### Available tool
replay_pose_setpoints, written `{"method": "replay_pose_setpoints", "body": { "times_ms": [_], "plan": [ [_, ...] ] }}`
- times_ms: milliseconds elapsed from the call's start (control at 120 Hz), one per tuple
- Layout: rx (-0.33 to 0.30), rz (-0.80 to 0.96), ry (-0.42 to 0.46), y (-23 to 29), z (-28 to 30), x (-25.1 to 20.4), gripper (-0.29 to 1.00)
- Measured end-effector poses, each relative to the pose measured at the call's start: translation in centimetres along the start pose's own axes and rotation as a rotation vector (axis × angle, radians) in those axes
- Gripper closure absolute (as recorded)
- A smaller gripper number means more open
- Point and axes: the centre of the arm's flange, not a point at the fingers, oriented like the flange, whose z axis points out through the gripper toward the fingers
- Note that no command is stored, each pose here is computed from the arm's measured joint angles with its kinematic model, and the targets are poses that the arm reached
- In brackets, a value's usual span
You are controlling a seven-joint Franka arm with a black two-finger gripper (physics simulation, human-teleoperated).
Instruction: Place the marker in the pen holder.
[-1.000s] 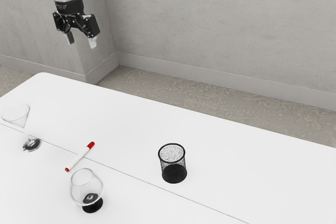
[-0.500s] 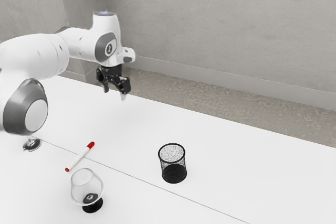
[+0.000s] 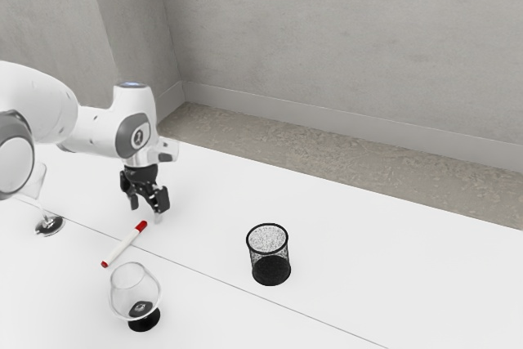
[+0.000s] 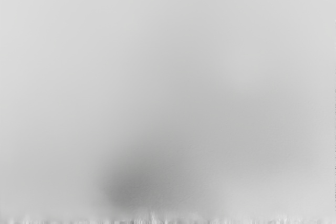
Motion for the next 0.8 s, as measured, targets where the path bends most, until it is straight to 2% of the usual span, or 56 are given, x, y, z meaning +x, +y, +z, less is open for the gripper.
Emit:
{"method": "replay_pose_setpoints", "body": {
  "times_ms": [400,800],
  "plan": [
    [0.027,0.06,0.047,0.2,1.7,-0.1,0.02],
    [0.012,0.029,0.042,0.8,1.7,-2.1,0.02]
  ]
}}
